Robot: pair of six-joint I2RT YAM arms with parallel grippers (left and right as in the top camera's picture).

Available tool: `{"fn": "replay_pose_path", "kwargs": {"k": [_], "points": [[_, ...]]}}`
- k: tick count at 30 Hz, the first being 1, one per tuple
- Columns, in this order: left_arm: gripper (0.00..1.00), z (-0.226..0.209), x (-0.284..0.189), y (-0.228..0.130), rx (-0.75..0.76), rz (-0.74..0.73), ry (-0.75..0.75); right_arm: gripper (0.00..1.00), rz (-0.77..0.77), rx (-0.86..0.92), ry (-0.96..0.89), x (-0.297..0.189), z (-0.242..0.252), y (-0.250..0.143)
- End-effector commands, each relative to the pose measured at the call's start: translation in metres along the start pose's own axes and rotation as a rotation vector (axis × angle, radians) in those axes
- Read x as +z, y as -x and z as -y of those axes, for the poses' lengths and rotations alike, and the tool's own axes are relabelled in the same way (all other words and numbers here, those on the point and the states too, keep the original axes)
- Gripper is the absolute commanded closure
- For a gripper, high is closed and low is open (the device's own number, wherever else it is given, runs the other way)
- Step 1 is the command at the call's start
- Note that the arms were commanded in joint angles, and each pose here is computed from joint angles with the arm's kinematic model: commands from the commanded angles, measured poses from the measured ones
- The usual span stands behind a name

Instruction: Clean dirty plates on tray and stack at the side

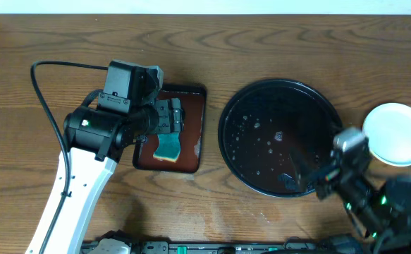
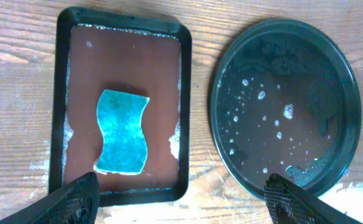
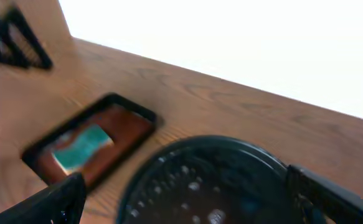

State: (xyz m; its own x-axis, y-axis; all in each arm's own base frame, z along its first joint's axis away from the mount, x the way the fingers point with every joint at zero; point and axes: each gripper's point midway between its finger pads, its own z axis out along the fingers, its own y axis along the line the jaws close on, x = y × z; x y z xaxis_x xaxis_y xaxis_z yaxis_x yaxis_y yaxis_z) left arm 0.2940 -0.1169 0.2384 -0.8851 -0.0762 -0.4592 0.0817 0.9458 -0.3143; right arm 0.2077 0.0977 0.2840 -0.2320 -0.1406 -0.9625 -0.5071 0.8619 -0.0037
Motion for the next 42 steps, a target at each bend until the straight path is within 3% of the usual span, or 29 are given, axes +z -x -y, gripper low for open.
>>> {"fn": "replay_pose_path", "kwargs": {"k": [1, 8, 19, 42], "points": [[0.15, 0.002, -0.005, 0.006, 0.002, 0.018, -0.005, 0.01, -0.013, -0.095, -0.057, -0.002, 0.007, -0.039], [0.15, 0.002, -0.005, 0.006, 0.002, 0.018, -0.005, 0.01, 0.089, -0.125, -0.08, 0.01, 0.008, -0.078], [0.15, 0.002, -0.005, 0.006, 0.002, 0.018, -0.005, 0.01, 0.257, -0.173, -0.102, 0.042, 0.016, -0.101], [0.15, 0.002, -0.005, 0.006, 0.002, 0.018, -0.005, 0.01, 0.215, -0.161, -0.096, 0.046, 0.016, -0.114]]}}
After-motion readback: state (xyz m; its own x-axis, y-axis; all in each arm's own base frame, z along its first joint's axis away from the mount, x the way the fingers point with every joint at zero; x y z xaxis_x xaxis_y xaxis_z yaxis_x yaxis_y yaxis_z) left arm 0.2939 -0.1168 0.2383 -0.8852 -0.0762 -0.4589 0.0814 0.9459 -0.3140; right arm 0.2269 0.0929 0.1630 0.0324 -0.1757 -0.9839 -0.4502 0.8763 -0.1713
